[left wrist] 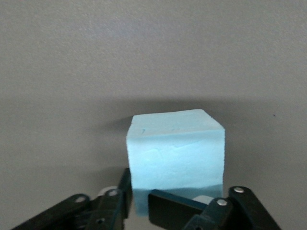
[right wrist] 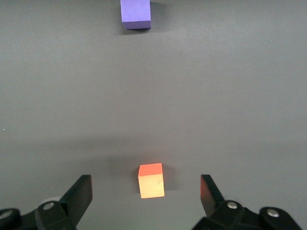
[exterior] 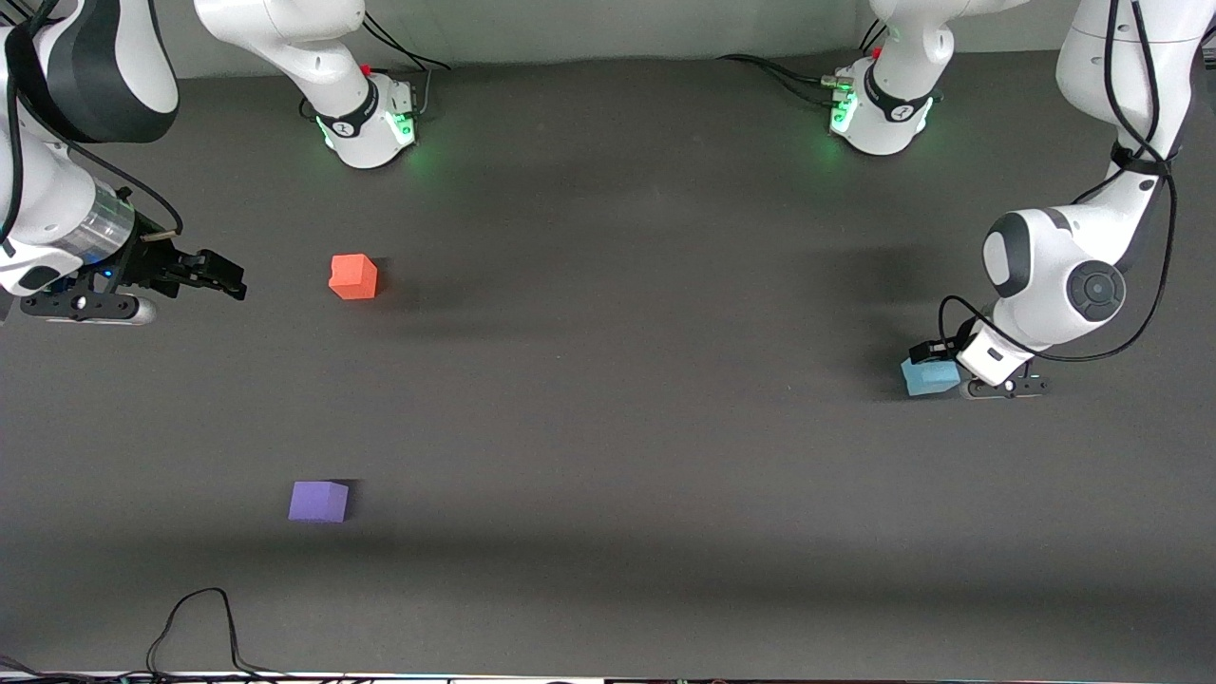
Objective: Place blue block between orange and purple blocks
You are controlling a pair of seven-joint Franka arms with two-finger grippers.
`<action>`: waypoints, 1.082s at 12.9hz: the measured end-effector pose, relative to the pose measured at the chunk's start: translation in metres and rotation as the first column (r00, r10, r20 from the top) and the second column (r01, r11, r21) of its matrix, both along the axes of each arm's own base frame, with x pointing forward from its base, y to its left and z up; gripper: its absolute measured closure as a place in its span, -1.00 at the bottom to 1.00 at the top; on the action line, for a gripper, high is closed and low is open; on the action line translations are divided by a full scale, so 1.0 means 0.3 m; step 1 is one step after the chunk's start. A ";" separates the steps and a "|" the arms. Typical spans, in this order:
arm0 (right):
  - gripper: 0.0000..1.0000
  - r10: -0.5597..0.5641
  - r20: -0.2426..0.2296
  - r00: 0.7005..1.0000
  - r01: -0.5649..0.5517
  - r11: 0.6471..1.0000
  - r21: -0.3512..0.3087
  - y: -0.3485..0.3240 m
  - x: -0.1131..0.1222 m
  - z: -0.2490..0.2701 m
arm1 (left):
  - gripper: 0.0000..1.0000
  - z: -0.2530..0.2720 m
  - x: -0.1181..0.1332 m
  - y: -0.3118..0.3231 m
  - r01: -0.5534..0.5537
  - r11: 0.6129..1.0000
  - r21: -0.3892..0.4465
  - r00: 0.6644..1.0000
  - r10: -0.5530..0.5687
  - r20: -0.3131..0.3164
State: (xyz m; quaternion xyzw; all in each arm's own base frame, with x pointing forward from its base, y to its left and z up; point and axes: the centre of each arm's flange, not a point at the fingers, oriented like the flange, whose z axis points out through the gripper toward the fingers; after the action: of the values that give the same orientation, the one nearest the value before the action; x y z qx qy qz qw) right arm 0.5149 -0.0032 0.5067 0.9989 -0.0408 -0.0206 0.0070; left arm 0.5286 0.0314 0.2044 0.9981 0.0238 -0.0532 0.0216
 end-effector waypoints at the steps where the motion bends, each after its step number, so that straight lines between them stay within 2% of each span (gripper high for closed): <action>1: -1.00 0.000 0.000 1.000 0.000 1.000 0.000 0.000 0.000 0.000 | 0.14 0.044 0.019 -0.001 0.003 1.000 -0.003 1.000 -0.003 -0.027; 3: -1.00 0.000 0.000 1.000 0.000 1.000 0.000 0.000 0.000 0.000 | -0.30 0.228 0.075 0.004 0.007 1.000 -0.007 0.998 -0.007 -0.060; 6: -1.00 0.000 0.001 1.000 0.000 1.000 0.000 0.000 0.000 0.002 | -0.98 0.596 0.102 0.005 0.008 1.000 -0.003 0.999 -0.008 -0.039; 8: -1.00 0.000 0.002 1.000 0.000 1.000 0.000 0.000 0.000 0.003 | -1.00 0.828 0.076 0.000 0.008 1.000 0.000 0.999 -0.008 -0.033; 10: -1.00 0.000 0.002 1.000 0.000 1.000 0.000 0.000 0.000 0.004 | -1.00 0.978 0.056 -0.020 -0.020 1.000 0.005 0.999 0.021 -0.035; 12: -1.00 0.000 0.003 1.000 0.000 1.000 0.000 0.000 0.000 0.004 | -1.00 0.976 0.058 -0.082 -0.025 1.000 0.011 0.999 0.026 -0.042; 14: -1.00 0.000 0.004 1.000 0.000 1.000 0.000 0.000 0.001 0.006 | -1.00 0.841 0.081 -0.113 -0.022 1.000 0.011 0.999 0.023 -0.035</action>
State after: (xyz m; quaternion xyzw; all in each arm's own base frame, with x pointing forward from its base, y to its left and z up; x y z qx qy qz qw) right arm 0.5151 -0.0032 0.5084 0.9990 -0.0408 -0.0188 0.0069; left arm 0.5528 -0.0024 0.4566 0.9968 0.0356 -0.0703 0.0165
